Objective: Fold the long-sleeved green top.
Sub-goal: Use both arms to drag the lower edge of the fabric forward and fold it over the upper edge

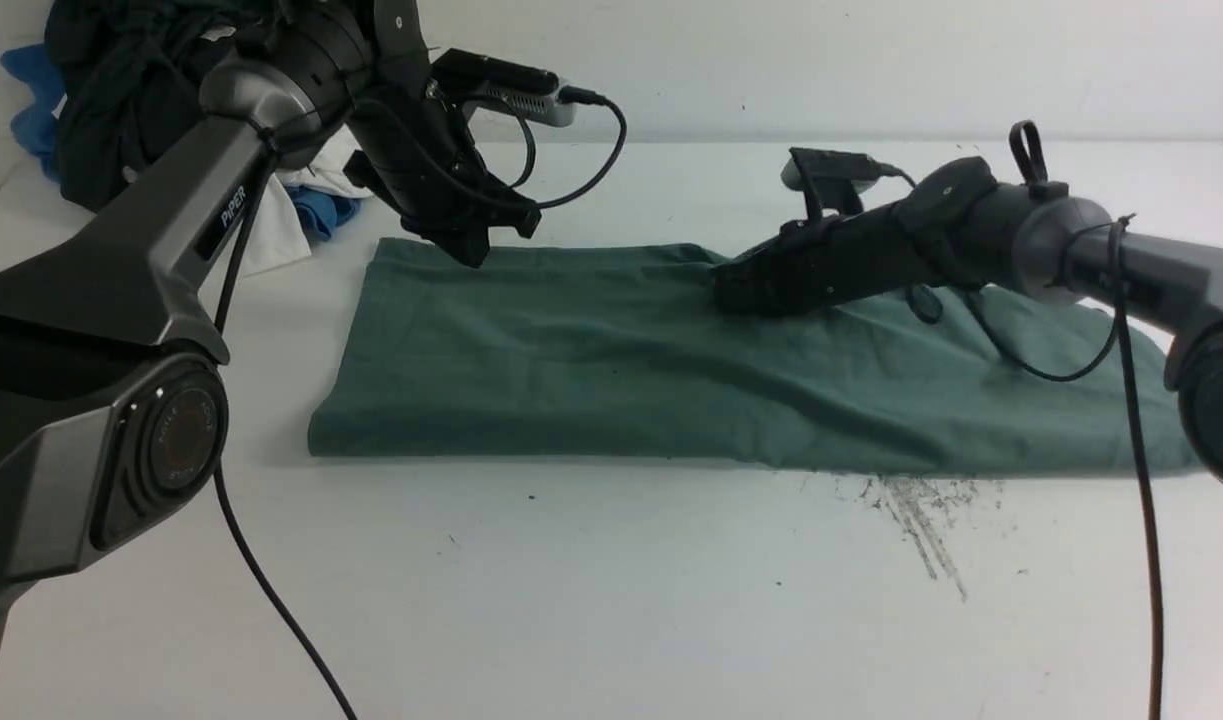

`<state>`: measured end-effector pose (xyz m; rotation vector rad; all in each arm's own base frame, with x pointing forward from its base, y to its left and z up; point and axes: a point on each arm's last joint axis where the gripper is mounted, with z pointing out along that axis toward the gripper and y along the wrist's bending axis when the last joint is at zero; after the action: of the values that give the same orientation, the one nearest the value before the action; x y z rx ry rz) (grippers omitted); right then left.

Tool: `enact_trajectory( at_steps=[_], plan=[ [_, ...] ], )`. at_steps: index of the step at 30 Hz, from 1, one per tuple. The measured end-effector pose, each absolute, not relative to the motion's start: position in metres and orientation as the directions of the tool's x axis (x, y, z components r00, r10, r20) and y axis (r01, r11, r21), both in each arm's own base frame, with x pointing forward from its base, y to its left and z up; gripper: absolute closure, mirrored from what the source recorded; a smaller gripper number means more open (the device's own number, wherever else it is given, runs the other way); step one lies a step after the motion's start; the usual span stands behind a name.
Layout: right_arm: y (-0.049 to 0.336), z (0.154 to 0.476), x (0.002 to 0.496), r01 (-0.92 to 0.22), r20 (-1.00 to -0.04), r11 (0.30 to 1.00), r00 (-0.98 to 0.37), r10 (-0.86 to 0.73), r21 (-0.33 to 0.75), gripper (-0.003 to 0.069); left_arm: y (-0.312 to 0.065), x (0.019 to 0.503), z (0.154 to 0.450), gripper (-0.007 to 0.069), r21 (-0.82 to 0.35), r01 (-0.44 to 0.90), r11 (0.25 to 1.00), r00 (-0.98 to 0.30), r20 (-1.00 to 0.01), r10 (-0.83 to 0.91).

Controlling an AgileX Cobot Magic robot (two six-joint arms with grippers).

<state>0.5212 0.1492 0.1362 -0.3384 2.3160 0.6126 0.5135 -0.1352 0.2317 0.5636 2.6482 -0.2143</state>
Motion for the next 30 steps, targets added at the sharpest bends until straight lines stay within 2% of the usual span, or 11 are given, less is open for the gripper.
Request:
enact_trajectory(
  at_steps=[3, 5, 9, 10, 12, 14, 16, 17, 20, 24, 30],
  plan=[
    [0.116, 0.163, 0.530, -0.289, -0.713, 0.889, -0.699, 0.057, 0.355, 0.0667, -0.137, 0.510, 0.243, 0.0632, -0.077, 0.423, 0.903, -0.821, -0.454, 0.346],
    [0.094, 0.202, 0.527, -0.285, -0.747, 0.898, -0.661, 0.069, 0.335, 0.0667, -0.140, 0.506, 0.258, 0.0632, -0.095, 0.433, 0.896, -0.809, -0.480, 0.340],
    [0.073, 0.259, 0.507, -0.352, -0.760, 0.895, -0.650, -0.022, 0.275, 0.0667, -0.148, 0.499, 0.274, 0.0632, -0.121, 0.454, 0.883, -0.791, -0.510, 0.337],
    [0.067, 0.279, 0.494, -0.383, -0.742, 0.890, -0.665, -0.079, 0.248, 0.0667, -0.154, 0.496, 0.274, 0.0632, -0.137, 0.464, 0.875, -0.793, -0.506, 0.340],
    [0.060, 0.285, 0.480, -0.404, -0.670, 0.889, -0.723, -0.166, 0.216, 0.0667, -0.160, 0.493, 0.262, 0.0632, -0.158, 0.470, 0.869, -0.808, -0.472, 0.351],
    [0.051, 0.275, 0.475, -0.392, -0.588, 0.901, -0.779, -0.219, 0.184, 0.0667, -0.165, 0.489, 0.246, 0.0632, -0.167, 0.479, 0.862, -0.824, -0.425, 0.375],
    [0.036, 0.244, 0.479, -0.339, -0.475, 0.929, -0.849, -0.232, 0.152, 0.0667, -0.170, 0.483, 0.214, 0.0632, -0.179, 0.498, 0.848, -0.842, -0.332, 0.424],
    [0.035, 0.241, 0.479, -0.333, -0.468, 0.931, -0.853, -0.230, 0.149, 0.0667, -0.170, 0.483, 0.213, 0.0632, -0.179, 0.498, 0.849, -0.843, -0.332, 0.424],
    [0.017, 0.190, 0.492, -0.253, -0.386, 0.958, -0.904, -0.184, 0.137, 0.0667, -0.169, 0.474, 0.178, 0.0632, -0.195, 0.513, 0.836, -0.853, -0.226, 0.470],
    [0.010, 0.157, 0.503, -0.211, -0.390, 0.971, -0.908, -0.152, 0.112, 0.0667, -0.164, 0.469, 0.164, 0.0632, -0.184, 0.508, 0.842, -0.859, -0.186, 0.477],
    [0.002, 0.161, 0.514, -0.183, -0.487, 0.983, -0.860, -0.153, 0.013, 0.0667, -0.160, 0.466, 0.165, 0.0632, -0.156, 0.505, 0.849, -0.860, -0.176, 0.479]
  ],
)
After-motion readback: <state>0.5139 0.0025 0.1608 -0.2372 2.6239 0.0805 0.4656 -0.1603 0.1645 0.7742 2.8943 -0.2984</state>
